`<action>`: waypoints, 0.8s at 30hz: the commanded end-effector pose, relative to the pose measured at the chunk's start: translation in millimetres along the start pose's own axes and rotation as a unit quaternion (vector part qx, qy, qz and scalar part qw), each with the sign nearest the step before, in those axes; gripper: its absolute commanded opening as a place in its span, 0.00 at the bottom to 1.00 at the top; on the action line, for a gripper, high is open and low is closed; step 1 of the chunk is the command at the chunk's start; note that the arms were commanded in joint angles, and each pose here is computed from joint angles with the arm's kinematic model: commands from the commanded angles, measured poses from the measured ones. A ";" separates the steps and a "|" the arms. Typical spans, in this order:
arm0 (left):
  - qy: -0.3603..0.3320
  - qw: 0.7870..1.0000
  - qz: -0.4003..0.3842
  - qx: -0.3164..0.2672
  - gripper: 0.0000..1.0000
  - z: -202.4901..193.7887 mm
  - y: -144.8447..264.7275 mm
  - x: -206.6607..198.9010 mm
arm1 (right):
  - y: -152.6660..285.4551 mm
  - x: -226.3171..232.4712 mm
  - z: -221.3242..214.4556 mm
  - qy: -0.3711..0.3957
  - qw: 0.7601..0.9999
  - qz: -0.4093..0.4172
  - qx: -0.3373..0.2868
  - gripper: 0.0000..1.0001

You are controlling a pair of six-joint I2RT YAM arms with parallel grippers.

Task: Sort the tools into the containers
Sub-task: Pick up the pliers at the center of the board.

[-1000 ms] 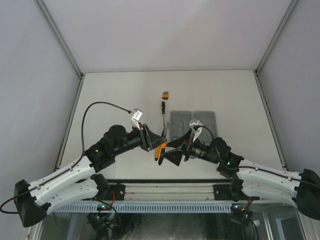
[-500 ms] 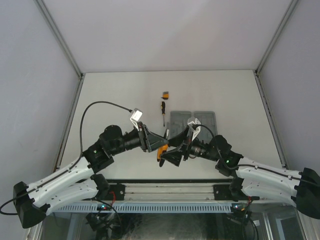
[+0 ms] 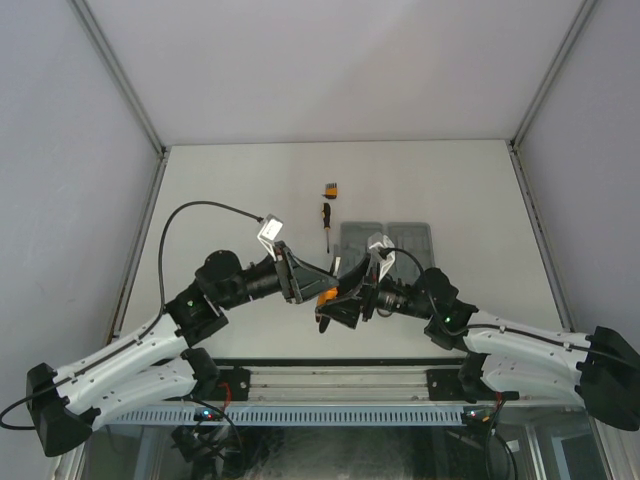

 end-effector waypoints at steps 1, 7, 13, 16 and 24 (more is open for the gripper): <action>-0.018 0.996 -0.079 -0.047 0.08 26.7 3.9 -40.8 | -6.8 14.9 26.1 0.015 0.998 0.038 -0.042 0.58; -0.022 0.996 -0.071 -0.050 0.31 26.2 5.0 -38.1 | -6.0 9.4 24.9 0.006 0.999 0.011 -0.041 0.20; -0.033 0.996 -0.044 -0.068 0.71 29.2 9.2 -32.7 | -0.3 2.1 23.5 0.002 0.999 -0.033 -0.037 0.07; -0.048 0.996 -0.016 -0.068 0.84 31.1 11.0 -28.4 | 4.4 -0.5 22.2 0.003 0.998 -0.054 -0.033 0.05; -0.074 0.991 0.075 -0.082 0.97 35.8 18.2 -8.7 | 25.3 -11.8 19.9 0.010 0.990 -0.139 -0.024 0.02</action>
Point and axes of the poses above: each gripper's point midway between its finger pads, its own y axis back along the fingers, its own x axis along the line the jaws close on, z = x × y, the point moved 7 cm from there along y, back along the fingers, and after that the axes turned 5 degrees about y, right-handed, at the moved point
